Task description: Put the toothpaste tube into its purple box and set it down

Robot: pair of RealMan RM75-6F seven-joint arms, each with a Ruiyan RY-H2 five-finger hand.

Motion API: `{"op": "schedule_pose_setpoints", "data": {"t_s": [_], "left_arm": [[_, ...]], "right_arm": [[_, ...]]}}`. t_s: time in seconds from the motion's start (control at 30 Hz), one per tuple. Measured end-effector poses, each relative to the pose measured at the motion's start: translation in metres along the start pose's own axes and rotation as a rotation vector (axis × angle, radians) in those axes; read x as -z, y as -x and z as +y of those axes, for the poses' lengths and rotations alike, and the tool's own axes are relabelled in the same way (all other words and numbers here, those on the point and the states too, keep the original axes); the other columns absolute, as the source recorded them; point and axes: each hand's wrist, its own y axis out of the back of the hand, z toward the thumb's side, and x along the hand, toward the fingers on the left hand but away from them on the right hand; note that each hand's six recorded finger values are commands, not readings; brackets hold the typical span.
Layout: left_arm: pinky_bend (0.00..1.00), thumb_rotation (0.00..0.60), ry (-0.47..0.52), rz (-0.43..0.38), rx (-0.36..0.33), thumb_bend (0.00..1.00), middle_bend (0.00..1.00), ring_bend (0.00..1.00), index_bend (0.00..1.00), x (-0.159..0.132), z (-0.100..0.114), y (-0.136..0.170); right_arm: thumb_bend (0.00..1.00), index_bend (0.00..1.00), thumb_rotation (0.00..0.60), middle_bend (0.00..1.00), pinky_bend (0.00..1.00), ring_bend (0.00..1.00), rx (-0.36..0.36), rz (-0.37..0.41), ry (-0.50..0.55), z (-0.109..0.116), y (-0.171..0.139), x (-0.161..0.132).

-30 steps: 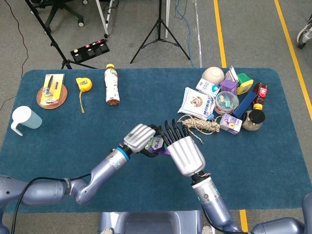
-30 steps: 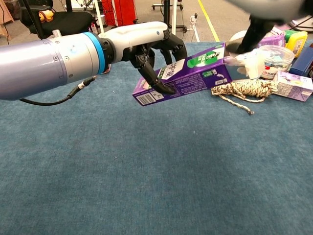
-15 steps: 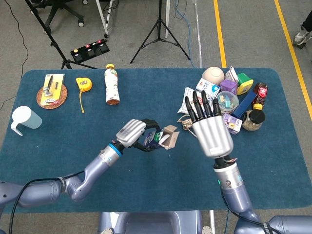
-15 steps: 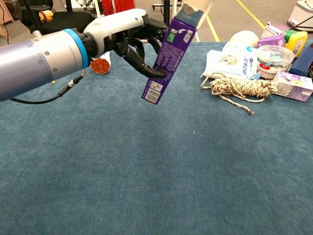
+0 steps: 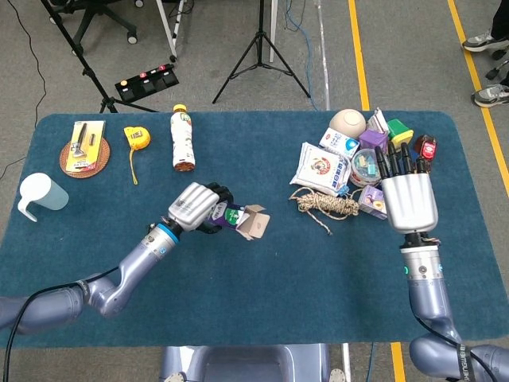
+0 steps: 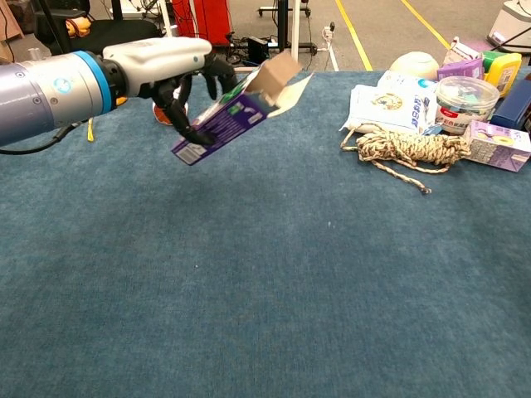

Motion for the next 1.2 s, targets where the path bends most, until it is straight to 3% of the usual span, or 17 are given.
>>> {"op": "schedule_pose_setpoints", "data": {"t_s": [0.13, 0.27, 0.33, 0.4, 0.47, 0.67, 0.83, 0.97, 1.1, 1.2], "left_arm": [[0.54, 0.600, -0.114, 0.091, 0.061, 0.21, 0.36, 0.32, 0.42, 0.024, -0.013, -0.001], [0.47, 0.600, -0.114, 0.181, 0.120, 0.19, 0.34, 0.29, 0.41, 0.044, -0.031, -0.004], [0.40, 0.600, -0.102, 0.184, 0.144, 0.18, 0.25, 0.20, 0.33, 0.042, -0.040, -0.008], [0.32, 0.600, -0.096, 0.173, 0.153, 0.16, 0.07, 0.07, 0.15, 0.037, -0.042, -0.009], [0.27, 0.600, -0.090, 0.169, 0.157, 0.14, 0.01, 0.01, 0.03, 0.035, -0.042, -0.009], [0.24, 0.600, -0.039, 0.150, 0.152, 0.13, 0.00, 0.00, 0.00, 0.024, -0.032, -0.004], [0.23, 0.600, -0.004, 0.142, 0.107, 0.13, 0.00, 0.00, 0.00, 0.025, -0.007, 0.013], [0.20, 0.600, -0.006, 0.162, 0.033, 0.12, 0.00, 0.00, 0.00, 0.039, 0.021, 0.038], [0.17, 0.600, -0.003, 0.221, -0.056, 0.10, 0.00, 0.00, 0.00, 0.061, 0.045, 0.087], [0.16, 0.600, 0.021, 0.267, -0.115, 0.10, 0.00, 0.00, 0.00, 0.075, 0.050, 0.128]], "right_arm": [[0.28, 0.09, 0.600, 0.14, 0.31, 0.14, -0.055, -0.001, 0.019, -0.025, -0.003, 0.007], [0.29, 0.09, 0.600, 0.14, 0.31, 0.14, -0.088, 0.010, 0.037, -0.044, -0.008, 0.010], [0.29, 0.09, 0.600, 0.14, 0.31, 0.14, -0.095, 0.017, 0.041, -0.050, -0.010, 0.011], [0.29, 0.09, 0.600, 0.14, 0.31, 0.14, -0.099, 0.018, 0.046, -0.053, -0.011, 0.011], [0.29, 0.09, 0.600, 0.14, 0.31, 0.14, -0.104, 0.018, 0.057, -0.056, -0.013, 0.012], [0.29, 0.10, 0.600, 0.14, 0.30, 0.14, -0.114, 0.006, 0.111, -0.058, -0.020, 0.018], [0.28, 0.10, 0.600, 0.14, 0.28, 0.14, -0.108, 0.011, 0.182, -0.053, -0.033, 0.023], [0.11, 0.10, 0.600, 0.13, 0.24, 0.11, -0.088, 0.032, 0.222, -0.050, -0.045, 0.025], [0.02, 0.11, 0.600, 0.06, 0.16, 0.02, -0.054, 0.064, 0.287, -0.049, -0.056, 0.029], [0.00, 0.11, 0.600, 0.05, 0.13, 0.00, -0.030, 0.072, 0.333, -0.049, -0.065, 0.036]]}}
